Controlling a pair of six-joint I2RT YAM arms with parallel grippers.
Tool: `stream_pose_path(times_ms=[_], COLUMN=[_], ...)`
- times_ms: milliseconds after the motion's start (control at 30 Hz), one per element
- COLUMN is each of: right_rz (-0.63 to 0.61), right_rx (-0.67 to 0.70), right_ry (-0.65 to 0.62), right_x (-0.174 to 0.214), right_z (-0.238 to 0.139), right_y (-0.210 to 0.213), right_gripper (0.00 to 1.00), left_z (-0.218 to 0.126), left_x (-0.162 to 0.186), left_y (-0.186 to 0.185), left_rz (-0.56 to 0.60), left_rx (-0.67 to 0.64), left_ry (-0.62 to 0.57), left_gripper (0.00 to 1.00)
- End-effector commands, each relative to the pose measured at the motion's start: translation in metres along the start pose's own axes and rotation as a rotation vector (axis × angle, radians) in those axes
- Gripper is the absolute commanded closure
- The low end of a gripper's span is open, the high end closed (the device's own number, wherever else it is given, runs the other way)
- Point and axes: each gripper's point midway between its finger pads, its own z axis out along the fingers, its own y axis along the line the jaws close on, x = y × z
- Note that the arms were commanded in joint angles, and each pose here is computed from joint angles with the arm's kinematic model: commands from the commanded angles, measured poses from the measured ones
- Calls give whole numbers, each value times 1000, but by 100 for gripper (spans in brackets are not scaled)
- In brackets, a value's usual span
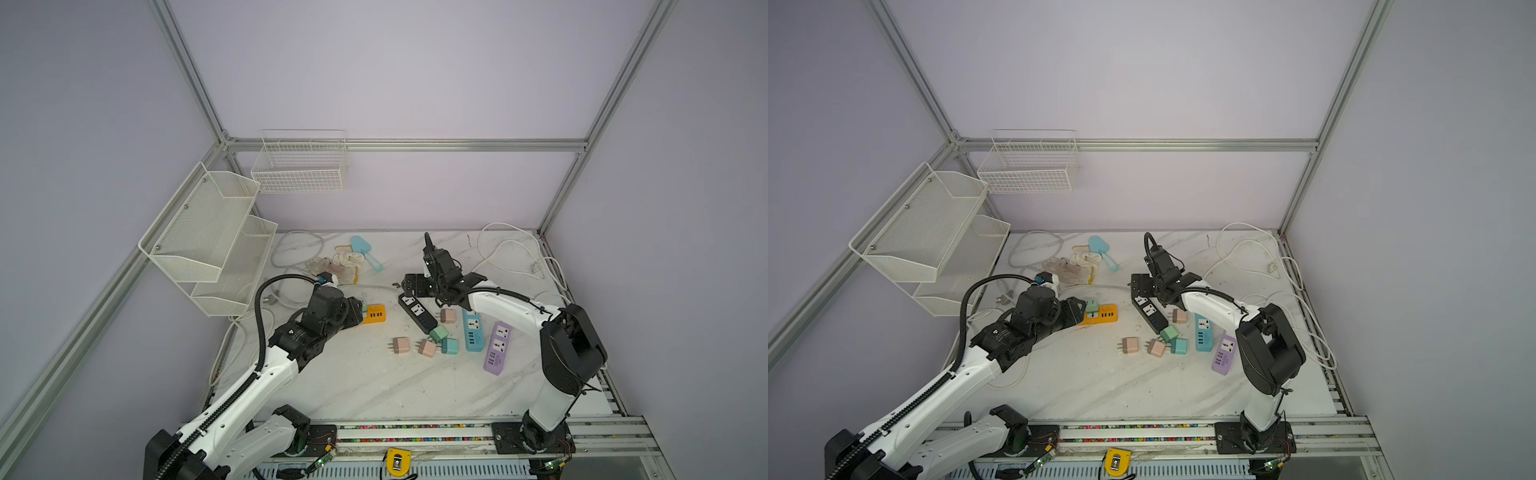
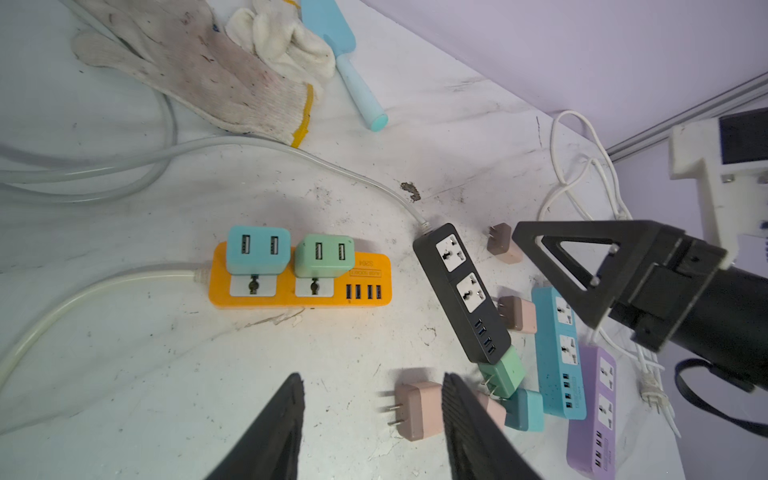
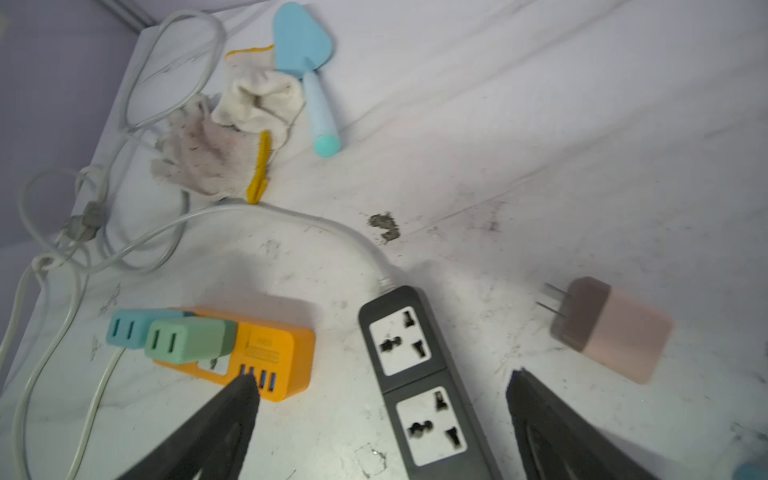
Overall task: Pull the plug off the socket
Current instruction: 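Move both grippers toward the orange strip holding teal and green adapters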
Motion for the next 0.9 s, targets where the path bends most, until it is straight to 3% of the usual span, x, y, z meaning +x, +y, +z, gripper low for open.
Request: stream_pose_path(times_ms=[0,267,467,867], right_rz=[-128,-239,-301,-352], right_rx=[-60,-214,-249,-285], right_ry=[89,135,235,298], right_x=[22,45,76,100], right_z=[19,53,78,103], right_y=[22,70,70,70], right_gripper=[4,3,3,9], left_z=[0,3,6,9], left_x=[6,13,20,14], left_y=[24,45,50,50], left_rz=[-14,-68,-106,-93], left_rx=[-83,-156,-143,-119], left_ry=[-15,-21,-33,-74], left_gripper=[46,47,47,47])
